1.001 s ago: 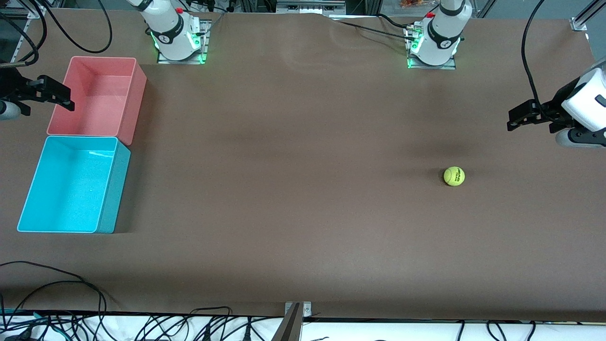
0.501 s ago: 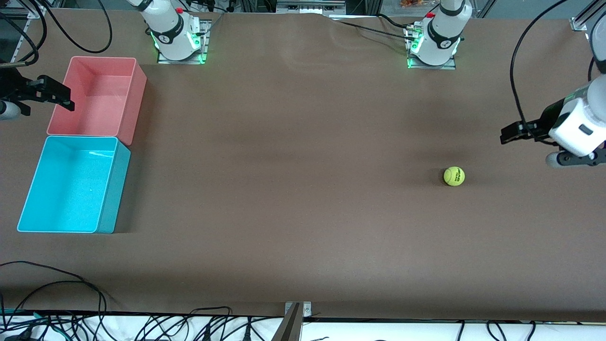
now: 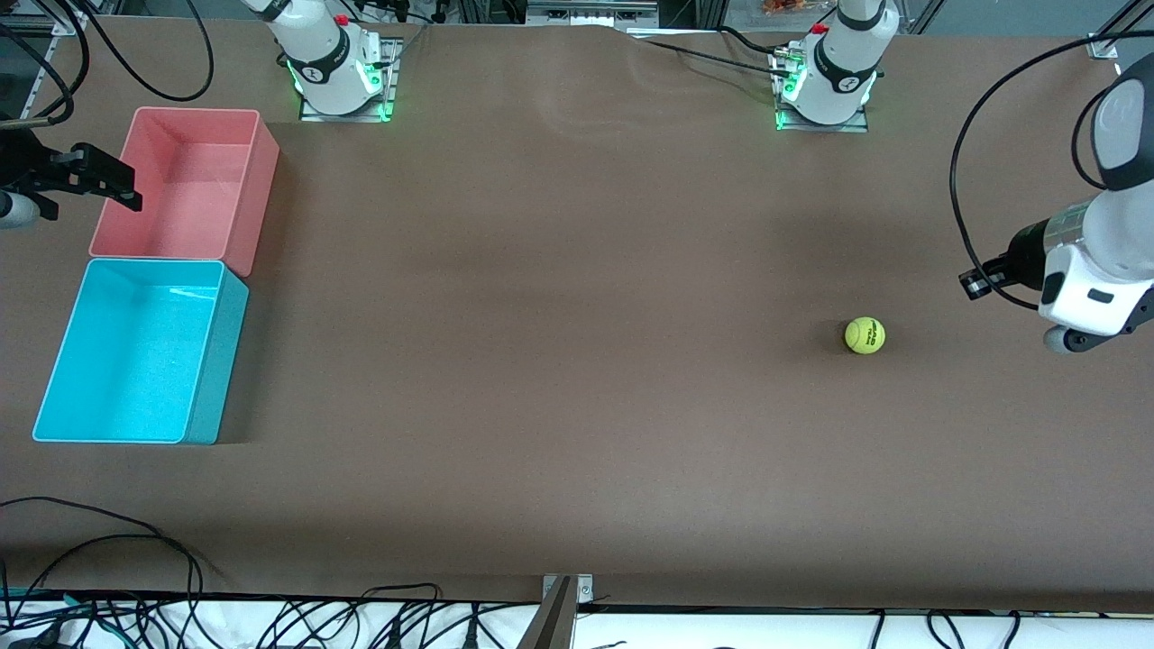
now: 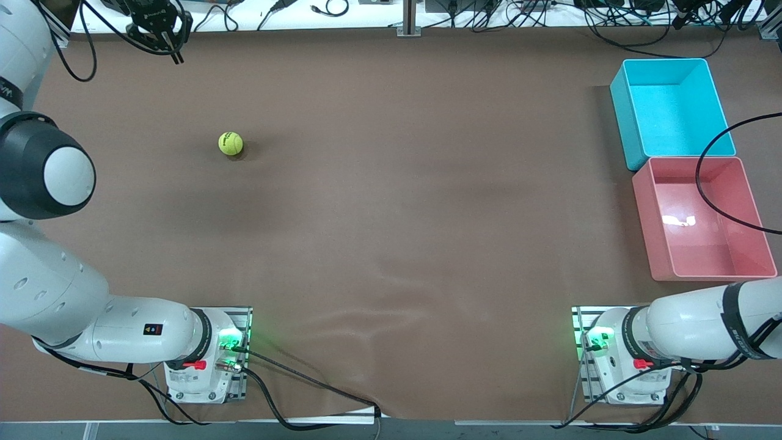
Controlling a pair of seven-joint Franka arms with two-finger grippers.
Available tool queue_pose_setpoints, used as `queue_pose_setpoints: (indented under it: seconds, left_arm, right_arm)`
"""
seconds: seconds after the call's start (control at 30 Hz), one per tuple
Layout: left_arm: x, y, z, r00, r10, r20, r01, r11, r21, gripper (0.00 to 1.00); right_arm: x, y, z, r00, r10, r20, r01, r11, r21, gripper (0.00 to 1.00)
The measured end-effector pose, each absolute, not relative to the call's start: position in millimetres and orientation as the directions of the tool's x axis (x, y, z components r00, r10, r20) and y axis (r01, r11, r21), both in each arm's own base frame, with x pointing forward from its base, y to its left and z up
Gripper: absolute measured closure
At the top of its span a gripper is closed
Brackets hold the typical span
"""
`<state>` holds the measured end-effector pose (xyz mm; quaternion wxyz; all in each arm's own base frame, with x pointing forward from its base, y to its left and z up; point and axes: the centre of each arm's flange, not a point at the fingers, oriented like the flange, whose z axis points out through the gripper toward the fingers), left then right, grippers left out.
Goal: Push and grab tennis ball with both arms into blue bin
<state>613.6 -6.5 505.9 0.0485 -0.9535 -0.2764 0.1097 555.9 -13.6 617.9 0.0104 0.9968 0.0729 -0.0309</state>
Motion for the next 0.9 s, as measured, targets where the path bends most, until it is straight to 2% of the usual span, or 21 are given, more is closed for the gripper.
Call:
queue_pose_setpoints:
  seconds: [0.2, 0.4, 0.67, 0.9]
  left_arm:
    - [629.1, 2.9, 473.9, 0.640, 0.759, -0.120, 0.734, -0.650, -0.198, 0.99]
    - [640.2, 25.9, 432.1, 0.432, 0.900, -0.061, 0.878, -0.435, -0.201, 0.99]
    - [627.5, 57.5, 355.8, 0.232, 0.973, -0.020, 0.955, -0.231, -0.186, 0.99]
    - [604.6, 63.4, 298.5, 0.108, 0.994, 0.003, 0.979, -0.106, -0.173, 0.99]
  right_arm:
    - [555.9, -13.6, 617.9, 0.987, 0.145, -0.063, 0.146, -0.989, 0.016, 0.00]
    - [555.9, -13.6, 618.0, 0.987, 0.145, -0.063, 0.146, -0.989, 0.016, 0.00]
    - [555.9, -13.6, 618.1, 0.987, 0.145, -0.063, 0.146, -0.989, 0.016, 0.00]
    - [555.9, -13.6, 618.1, 0.987, 0.145, -0.063, 0.146, -0.989, 0.016, 0.00]
